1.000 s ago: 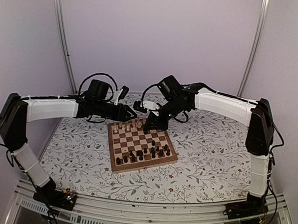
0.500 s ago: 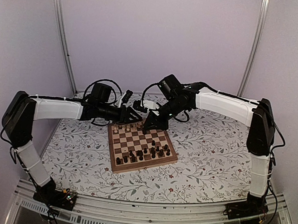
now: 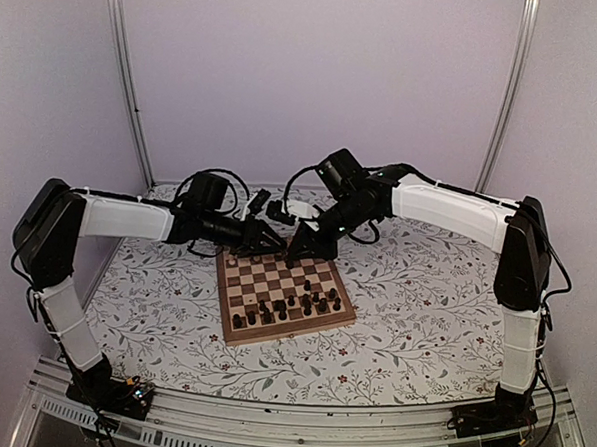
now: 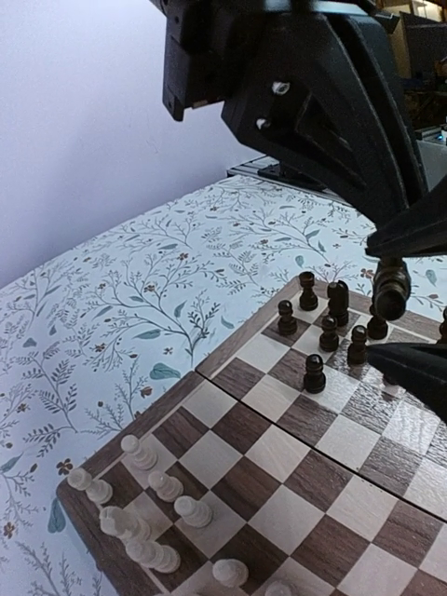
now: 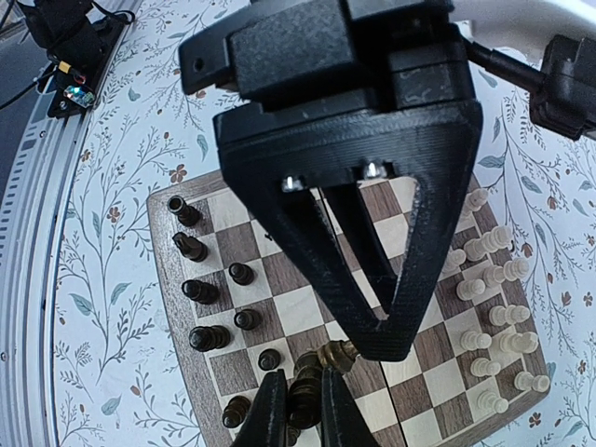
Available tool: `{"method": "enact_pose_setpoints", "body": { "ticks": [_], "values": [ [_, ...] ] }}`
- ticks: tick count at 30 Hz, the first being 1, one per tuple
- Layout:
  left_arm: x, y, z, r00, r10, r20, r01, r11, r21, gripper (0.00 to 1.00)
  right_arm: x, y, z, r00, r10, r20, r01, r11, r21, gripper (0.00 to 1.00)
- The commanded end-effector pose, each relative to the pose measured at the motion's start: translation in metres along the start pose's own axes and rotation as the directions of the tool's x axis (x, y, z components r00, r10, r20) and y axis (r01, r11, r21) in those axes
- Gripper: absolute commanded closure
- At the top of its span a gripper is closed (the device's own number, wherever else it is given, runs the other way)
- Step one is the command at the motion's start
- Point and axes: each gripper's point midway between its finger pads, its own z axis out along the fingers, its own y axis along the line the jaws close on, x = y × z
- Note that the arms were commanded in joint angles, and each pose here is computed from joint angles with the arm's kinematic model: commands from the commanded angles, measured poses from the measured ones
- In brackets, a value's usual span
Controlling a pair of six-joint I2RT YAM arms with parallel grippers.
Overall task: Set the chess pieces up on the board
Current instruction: Place the chess piece on the chessboard.
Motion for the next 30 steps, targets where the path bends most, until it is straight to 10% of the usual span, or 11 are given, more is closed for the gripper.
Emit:
{"method": "enact_pose_setpoints", "body": {
  "ticks": [1,30],
  "values": [
    [-0.001,-0.001,0.002,1.000,-0.021,-0.002,0.021,0.999,0.039,0.67,-0.016,0.003,-0.011,0.999,-0.025,0.035,0.025,1.000,0.006,0.96],
    [-0.001,-0.007,0.004,1.000,0.001,-0.020,0.000,0.998,0.055,0.90,-0.008,0.007,-0.007,1.000,-0.010,0.012,0.010,1.000,-0.010,0.96]
  ]
}}
